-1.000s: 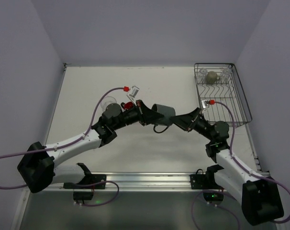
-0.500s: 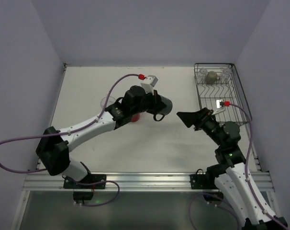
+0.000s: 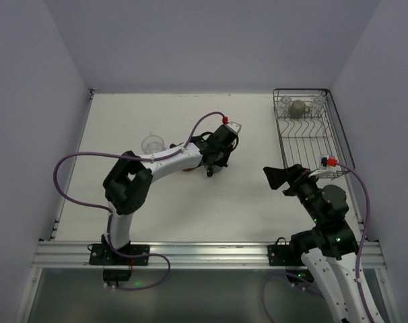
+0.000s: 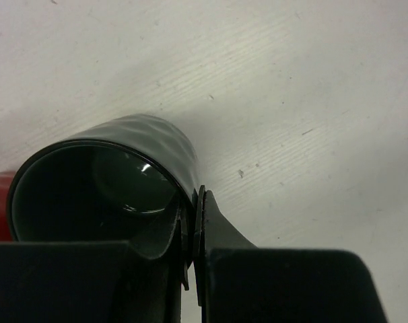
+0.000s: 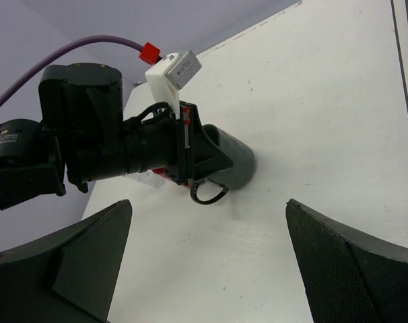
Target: Unload the cups from the dish rack
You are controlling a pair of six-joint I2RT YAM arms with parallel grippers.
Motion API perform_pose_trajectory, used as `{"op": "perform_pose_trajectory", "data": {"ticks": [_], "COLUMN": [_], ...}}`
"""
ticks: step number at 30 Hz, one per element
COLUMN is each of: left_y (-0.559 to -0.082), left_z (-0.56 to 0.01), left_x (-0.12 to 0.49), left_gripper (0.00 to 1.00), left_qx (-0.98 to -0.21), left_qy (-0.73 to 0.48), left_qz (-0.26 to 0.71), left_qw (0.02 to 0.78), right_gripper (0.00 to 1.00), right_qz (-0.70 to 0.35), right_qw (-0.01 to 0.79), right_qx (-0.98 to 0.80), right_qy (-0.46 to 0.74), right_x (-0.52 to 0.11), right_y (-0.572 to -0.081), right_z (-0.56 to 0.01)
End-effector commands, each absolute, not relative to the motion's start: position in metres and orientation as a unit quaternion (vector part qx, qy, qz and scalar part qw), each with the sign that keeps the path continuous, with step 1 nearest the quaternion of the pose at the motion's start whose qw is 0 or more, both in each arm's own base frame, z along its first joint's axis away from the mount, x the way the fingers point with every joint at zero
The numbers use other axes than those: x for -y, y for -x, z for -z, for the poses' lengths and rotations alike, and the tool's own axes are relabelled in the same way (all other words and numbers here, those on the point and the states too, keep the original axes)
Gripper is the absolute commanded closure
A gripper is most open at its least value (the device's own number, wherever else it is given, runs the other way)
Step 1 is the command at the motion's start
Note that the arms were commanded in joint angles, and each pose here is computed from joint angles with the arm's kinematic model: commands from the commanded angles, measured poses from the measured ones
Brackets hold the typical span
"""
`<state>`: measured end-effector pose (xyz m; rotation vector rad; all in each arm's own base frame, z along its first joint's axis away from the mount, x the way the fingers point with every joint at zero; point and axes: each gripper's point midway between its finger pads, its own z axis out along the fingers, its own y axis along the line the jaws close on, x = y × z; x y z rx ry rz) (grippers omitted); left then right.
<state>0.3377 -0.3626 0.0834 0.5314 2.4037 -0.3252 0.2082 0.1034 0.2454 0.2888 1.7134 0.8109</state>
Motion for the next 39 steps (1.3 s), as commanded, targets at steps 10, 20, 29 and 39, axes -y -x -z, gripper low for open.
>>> {"op": "perform_pose_trajectory", "data": {"ticks": [10, 20, 29, 39], "left_y": [-0.359, -0.350, -0.275, -0.224], "left_z": [-0.106, -0.186, -0.340, -0.327], "left_x": [0.354, 0.364, 0.344, 0.265], "left_gripper": [0.57, 0.23, 0.12, 0.09], "left_qx": [-0.907, -0.873, -0.748, -0.731], "left_qy": [-0.223, -0.224, -0.234, -0.247], "left_qz": [0.053, 0.131, 0.330, 0.300], "left_qw": [0.354, 0.412, 0.527, 0.561], "right_gripper": [0.01, 0.13, 0.34, 0.50], "right_qz": [-0.291, -0.165, -0.076, -0.021], "right_qw": [0.575, 0.618, 0.581, 0.532], "right_qx": [-0.753, -0.754, -0.786, -0.824], "right_qy": [-0.133, -0.152, -0.195, -0.195], "right_x": [-0.090, -0.052, -0.013, 0.024], "right_y": [-0.219, -0.255, -0.349, -0.484], "right_z": [-0.233, -0.273, -0.285, -0.252]}}
